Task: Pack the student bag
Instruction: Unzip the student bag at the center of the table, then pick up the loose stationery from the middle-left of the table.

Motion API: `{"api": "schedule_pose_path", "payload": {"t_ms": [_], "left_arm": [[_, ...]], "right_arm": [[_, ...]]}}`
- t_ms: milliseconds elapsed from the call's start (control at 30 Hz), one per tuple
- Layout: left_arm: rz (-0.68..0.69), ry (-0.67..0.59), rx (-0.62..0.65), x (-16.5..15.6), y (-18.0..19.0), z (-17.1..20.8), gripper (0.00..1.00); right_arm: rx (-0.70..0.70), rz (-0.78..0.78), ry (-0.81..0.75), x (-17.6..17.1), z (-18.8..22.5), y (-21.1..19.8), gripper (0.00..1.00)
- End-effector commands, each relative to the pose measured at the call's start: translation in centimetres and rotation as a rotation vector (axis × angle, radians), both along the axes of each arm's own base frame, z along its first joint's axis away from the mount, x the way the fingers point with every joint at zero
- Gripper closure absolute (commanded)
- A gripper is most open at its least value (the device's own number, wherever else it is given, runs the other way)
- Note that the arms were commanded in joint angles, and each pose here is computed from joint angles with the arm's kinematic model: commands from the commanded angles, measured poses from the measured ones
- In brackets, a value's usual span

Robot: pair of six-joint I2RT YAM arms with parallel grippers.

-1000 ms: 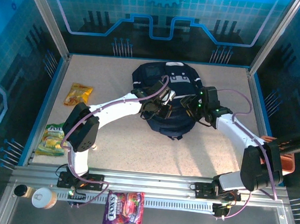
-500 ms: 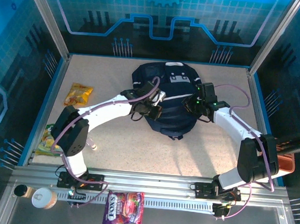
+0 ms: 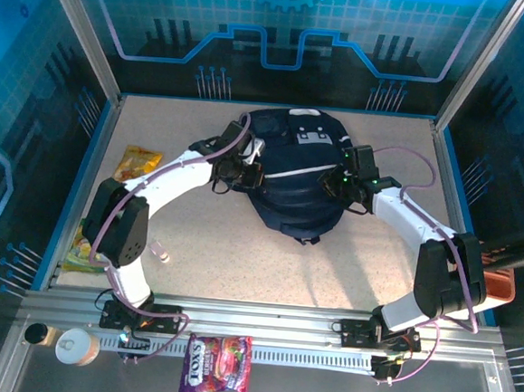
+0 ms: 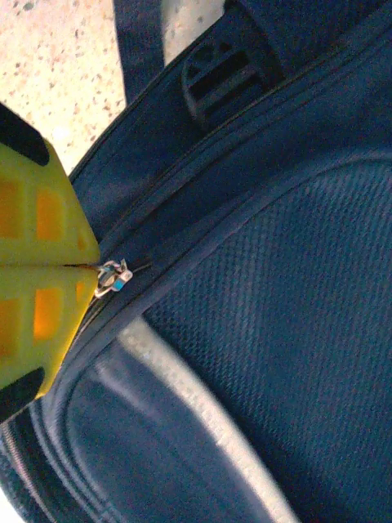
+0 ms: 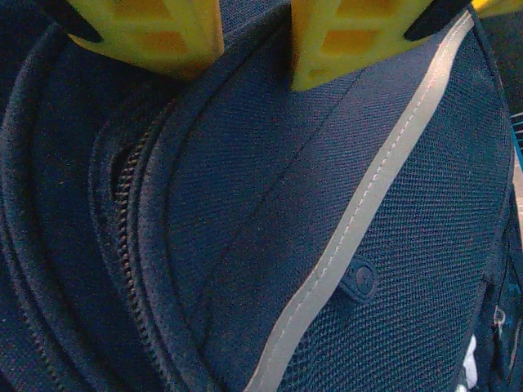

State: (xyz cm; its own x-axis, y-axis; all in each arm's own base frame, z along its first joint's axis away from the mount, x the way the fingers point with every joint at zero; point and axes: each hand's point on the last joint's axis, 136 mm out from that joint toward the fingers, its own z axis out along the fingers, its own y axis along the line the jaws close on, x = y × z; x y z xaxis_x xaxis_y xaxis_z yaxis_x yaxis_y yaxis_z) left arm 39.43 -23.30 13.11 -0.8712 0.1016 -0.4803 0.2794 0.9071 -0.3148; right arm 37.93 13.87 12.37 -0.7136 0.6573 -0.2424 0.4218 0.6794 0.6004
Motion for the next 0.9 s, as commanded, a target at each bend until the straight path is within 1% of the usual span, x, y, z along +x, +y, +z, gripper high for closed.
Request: {"api": "schedule_pose_path", "payload": {"t_ms": [0, 67, 100, 167, 200, 233, 333, 433, 533, 633, 767, 867], "left_arm": [[0.093, 0.002, 0.005, 1.7, 1.5, 0.6, 0.83], [0.114, 0.0, 0.001, 1.5, 1.9, 0.8, 0.8], [0.126, -0.005, 0.001, 1.3, 2.2, 1.0, 0.76], [0.162, -0.011, 0.002, 0.4, 3.2, 1.4, 0.62], [0.181, -0.01, 0.007, -0.2, 3.8, 1.5, 0.57], [0.206, -0.006, 0.012, -0.9, 4.6, 1.5, 0.55], [0.303, 0.026, 0.035, -3.3, 7.4, 0.8, 0.44], [0.426, 0.087, 0.063, -5.8, 10.7, -0.6, 0.34], [0.565, 0.173, 0.083, -8.5, 14.3, -2.6, 0.29], [0.718, 0.257, 0.11, -11.4, 17.8, -4.8, 0.24], [0.901, 0.345, 0.124, -15.4, 21.4, -7.1, 0.2], [1.002, 0.358, 0.132, -17.4, 23.3, -7.6, 0.2]], "right_arm": [[-0.072, -0.038, -0.052, 0.2, 0.9, -2.3, 0.71], [-0.075, -0.005, -0.077, 0.0, 1.6, -2.1, 0.64], [-0.075, 0.02, -0.094, -0.1, 2.0, -1.9, 0.61], [-0.079, 0.089, -0.133, -0.4, 3.2, -1.2, 0.5], [-0.089, 0.111, -0.145, -0.5, 3.7, -1.1, 0.45], [-0.105, 0.137, -0.158, -0.6, 4.2, -0.9, 0.4], [-0.166, 0.201, -0.191, -1.0, 5.3, -0.5, 0.31], [-0.229, 0.262, -0.222, -1.2, 6.4, 0.0, 0.24], [-0.288, 0.309, -0.243, -1.1, 7.1, 0.7, 0.18], [-0.317, 0.34, -0.258, -1.0, 7.6, 1.5, 0.14], [-0.317, 0.356, -0.26, -0.8, 7.4, 2.3, 0.13], [-0.304, 0.363, -0.257, -0.5, 7.2, 2.8, 0.13]]}}
